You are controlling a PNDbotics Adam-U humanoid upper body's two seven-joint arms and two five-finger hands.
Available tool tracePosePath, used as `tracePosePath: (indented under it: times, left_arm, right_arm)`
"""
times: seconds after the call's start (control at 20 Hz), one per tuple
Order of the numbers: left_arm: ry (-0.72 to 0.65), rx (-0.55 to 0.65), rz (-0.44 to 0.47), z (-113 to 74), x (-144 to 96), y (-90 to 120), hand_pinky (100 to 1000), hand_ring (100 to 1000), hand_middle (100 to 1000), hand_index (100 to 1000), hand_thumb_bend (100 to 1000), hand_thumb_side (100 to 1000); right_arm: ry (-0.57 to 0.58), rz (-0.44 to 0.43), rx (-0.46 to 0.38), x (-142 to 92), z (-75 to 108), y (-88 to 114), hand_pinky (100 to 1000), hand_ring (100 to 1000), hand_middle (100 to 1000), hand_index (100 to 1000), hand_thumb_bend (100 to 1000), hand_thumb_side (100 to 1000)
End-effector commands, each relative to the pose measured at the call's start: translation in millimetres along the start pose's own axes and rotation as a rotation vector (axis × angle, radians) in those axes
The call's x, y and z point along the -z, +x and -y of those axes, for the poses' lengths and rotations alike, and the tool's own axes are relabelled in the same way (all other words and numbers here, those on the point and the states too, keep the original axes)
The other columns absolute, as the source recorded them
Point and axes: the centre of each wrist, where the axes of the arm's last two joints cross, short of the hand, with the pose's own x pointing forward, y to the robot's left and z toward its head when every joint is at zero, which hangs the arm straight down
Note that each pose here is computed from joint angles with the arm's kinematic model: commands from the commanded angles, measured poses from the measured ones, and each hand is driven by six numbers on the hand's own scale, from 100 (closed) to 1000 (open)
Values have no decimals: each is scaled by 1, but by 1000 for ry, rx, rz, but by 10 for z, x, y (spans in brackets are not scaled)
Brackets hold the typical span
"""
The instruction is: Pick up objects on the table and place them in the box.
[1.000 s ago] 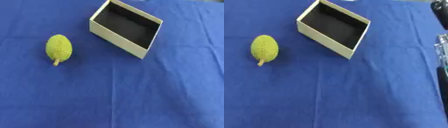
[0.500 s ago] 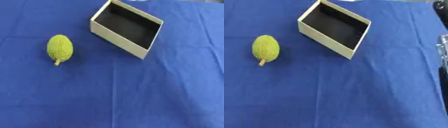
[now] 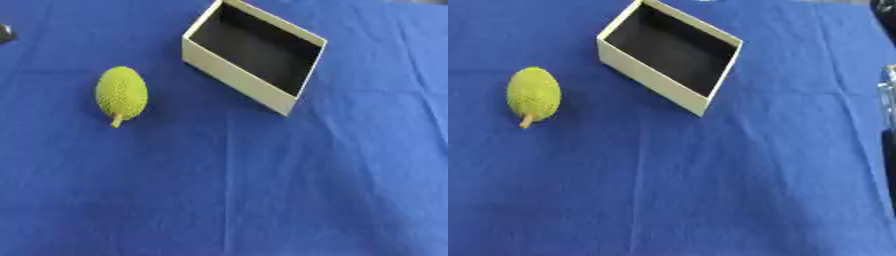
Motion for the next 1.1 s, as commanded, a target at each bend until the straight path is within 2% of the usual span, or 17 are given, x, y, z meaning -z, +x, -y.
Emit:
tracePosePath:
  times: [0.05, 0.3, 0.4, 0.45, 0.5, 0.55, 0.9, 0.95, 1.1]
  left_arm:
    - [-96, 10, -18, 45, 43, -82, 854, 854, 816, 891, 493, 201]
    - [-216, -17, -38, 227, 133, -132, 875, 872, 827, 890, 530, 319]
    - [-246, -25, -42, 279, 160, -137, 877, 873, 828, 890, 530, 329]
    - [-262, -30, -45, 307, 172, -139, 882, 880, 838, 894, 537, 398]
    - [-286, -35, -50, 346, 190, -142, 887, 894, 851, 902, 585, 526]
    - [-311, -39, -56, 383, 208, -146, 888, 896, 853, 903, 619, 567]
    - [-358, -40, -69, 459, 235, -163, 888, 897, 853, 903, 632, 579]
    - [-364, -41, -78, 467, 215, -175, 819, 843, 796, 908, 687, 569]
    - [-389, -50, -139, 550, 176, -210, 819, 843, 796, 908, 687, 569]
  right_arm:
    - [18, 34, -14, 80, 44, 56, 765, 754, 638, 768, 100, 460]
    - [24, 31, -5, 74, 30, 56, 765, 754, 636, 768, 100, 466]
    - [27, 29, -3, 69, 27, 55, 765, 754, 636, 768, 100, 467]
    - [28, 28, -1, 68, 24, 55, 765, 754, 636, 768, 100, 470]
    - [29, 28, 2, 68, 18, 56, 765, 754, 635, 768, 100, 472]
    - [31, 28, 5, 68, 11, 56, 765, 754, 635, 768, 100, 474]
    - [34, 27, 12, 68, 3, 57, 765, 754, 635, 768, 100, 474]
    - [35, 24, 13, 62, 0, 55, 767, 754, 633, 768, 100, 490]
    - [39, 16, 19, 45, -16, 52, 767, 754, 633, 768, 100, 490]
